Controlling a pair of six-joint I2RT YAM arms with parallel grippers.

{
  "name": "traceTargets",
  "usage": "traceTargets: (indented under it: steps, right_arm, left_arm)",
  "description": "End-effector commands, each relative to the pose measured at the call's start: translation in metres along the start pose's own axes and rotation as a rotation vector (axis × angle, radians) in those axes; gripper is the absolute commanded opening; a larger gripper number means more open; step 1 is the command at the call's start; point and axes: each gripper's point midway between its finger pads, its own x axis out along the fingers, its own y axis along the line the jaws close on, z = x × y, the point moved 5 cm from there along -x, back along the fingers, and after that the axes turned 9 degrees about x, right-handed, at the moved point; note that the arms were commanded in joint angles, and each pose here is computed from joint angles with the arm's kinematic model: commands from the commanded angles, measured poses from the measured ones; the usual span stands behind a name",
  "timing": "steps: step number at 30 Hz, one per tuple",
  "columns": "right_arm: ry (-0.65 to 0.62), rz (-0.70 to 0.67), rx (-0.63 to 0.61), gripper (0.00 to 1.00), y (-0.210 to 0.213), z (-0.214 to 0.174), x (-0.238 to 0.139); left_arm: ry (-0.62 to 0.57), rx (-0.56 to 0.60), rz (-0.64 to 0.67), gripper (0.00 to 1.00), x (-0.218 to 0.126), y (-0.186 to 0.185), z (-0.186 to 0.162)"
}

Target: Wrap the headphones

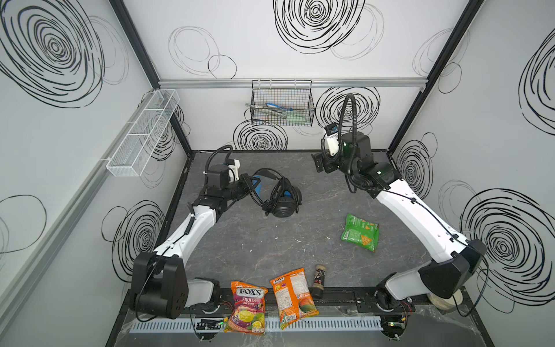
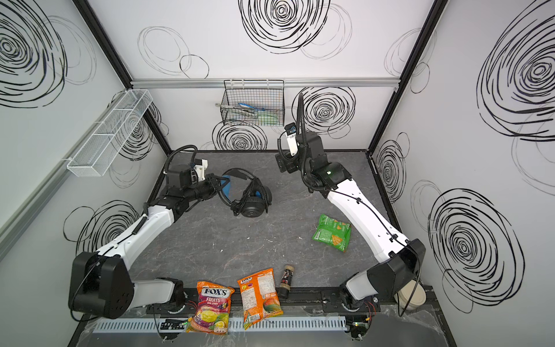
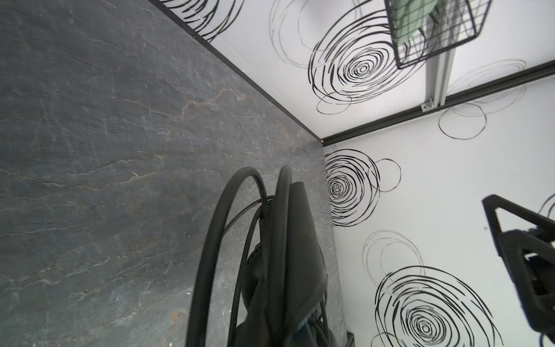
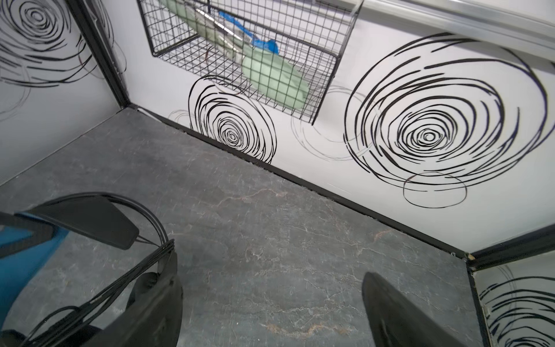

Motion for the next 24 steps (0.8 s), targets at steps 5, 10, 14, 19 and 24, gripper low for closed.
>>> traceTargets:
  steps: [5,10,14,19,24]
  right_arm:
    - [-0.015,-0.025,0.077,0.97,-0.002,0.003,-0.001]
    - [-0.031,-0.039,0.130,0.98,-0.011,-0.004,-0.005]
    - [-0.049,-0.050,0.164,0.97,-0.019,-0.004,-0.007]
    - [-0.071,-0.068,0.222,0.97,-0.032,-0.003,-0.007]
    - [-0.094,-0.065,0.271,0.97,-0.040,-0.003,-0.007]
  left_arm:
    - [-0.140,-0.006,-0.112,0.00,0.024,0.017,0.030]
    - [-0.156,-0.047,-0.164,0.00,0.045,0.036,0.029]
    - [-0.157,-0.062,-0.182,0.00,0.058,0.048,0.024]
    - [-0.133,-0.076,-0.138,0.00,0.069,0.065,0.014]
    - [-0.116,-0.066,-0.056,0.00,0.064,0.085,0.011]
